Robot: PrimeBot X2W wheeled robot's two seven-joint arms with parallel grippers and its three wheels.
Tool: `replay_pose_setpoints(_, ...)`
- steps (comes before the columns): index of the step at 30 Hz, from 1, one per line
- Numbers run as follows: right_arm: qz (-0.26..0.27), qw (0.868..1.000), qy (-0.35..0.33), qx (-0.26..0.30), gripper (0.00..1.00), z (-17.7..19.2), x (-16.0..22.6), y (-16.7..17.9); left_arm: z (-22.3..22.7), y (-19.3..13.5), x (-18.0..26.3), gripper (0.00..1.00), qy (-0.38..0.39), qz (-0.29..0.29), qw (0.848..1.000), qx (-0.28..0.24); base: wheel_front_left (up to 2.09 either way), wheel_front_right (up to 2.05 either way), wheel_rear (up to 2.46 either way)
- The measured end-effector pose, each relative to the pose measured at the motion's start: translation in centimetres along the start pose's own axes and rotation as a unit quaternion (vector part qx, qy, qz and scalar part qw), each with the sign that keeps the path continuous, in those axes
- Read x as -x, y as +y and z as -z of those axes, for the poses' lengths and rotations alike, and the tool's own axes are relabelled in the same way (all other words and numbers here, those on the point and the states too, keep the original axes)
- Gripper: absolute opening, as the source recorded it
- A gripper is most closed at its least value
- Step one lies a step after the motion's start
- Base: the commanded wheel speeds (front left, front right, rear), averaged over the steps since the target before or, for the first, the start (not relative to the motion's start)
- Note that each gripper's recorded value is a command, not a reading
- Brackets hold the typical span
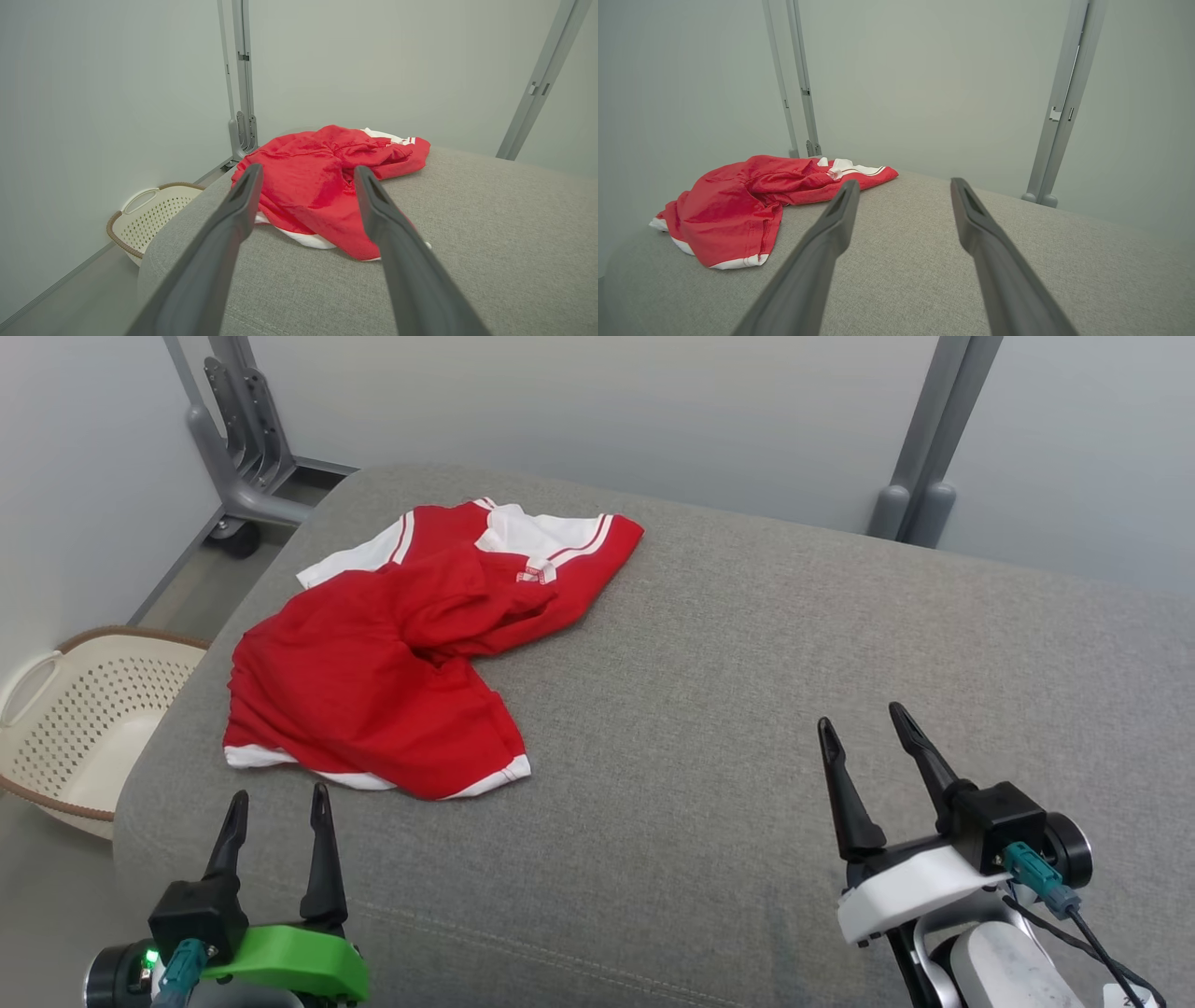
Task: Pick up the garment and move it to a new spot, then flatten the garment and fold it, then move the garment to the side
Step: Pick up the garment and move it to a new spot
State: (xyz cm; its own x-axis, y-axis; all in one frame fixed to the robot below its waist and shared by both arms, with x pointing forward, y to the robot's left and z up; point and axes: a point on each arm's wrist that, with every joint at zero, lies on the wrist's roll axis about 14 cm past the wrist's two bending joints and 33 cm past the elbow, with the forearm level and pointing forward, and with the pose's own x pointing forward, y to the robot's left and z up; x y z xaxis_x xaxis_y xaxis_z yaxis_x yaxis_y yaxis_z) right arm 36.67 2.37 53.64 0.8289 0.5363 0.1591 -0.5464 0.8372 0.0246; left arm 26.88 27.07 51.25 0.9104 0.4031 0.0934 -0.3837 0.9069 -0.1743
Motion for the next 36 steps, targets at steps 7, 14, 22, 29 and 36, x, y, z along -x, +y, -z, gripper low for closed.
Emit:
replay_pose_setpoints(7, 0.011, 1.000, 0.005, 0.001, 1.00, 0.3, 0.4, -0.8, 0.9, -1.0, -0.4, 1.00, 0.015, 0.015, 1.000, -0.002, 0.00, 0.00, 0.00)
replay_pose_setpoints(14, 0.016, 1.000, -0.003, 0.014, 1.00, 0.0, -0.2, -2.0, 0.6, -2.7, -3.4, 1.00, 0.012, 0.042, 0.999, -0.019, 0.00, 0.00, 0.00)
replay_pose_setpoints(22, 0.010, 1.000, -0.006, 0.026, 1.00, 0.3, -1.4, -3.3, 1.3, -3.9, -8.5, 1.00, 0.049, 0.054, 0.996, -0.047, 0.00, 0.00, 0.00)
replay_pose_setpoints(29, 0.003, 0.999, -0.021, 0.031, 1.00, 0.2, -3.4, -4.7, 3.8, -4.0, -12.8, 1.00, 0.114, 0.047, 0.990, -0.071, 0.00, 0.00, 0.00)
replay_pose_setpoints(36, 0.007, 0.999, -0.031, 0.040, 1.00, 0.5, -5.3, -6.8, 8.5, -5.0, -15.2, 1.00, 0.199, 0.047, 0.975, -0.086, 0.00, 0.00, 0.00)
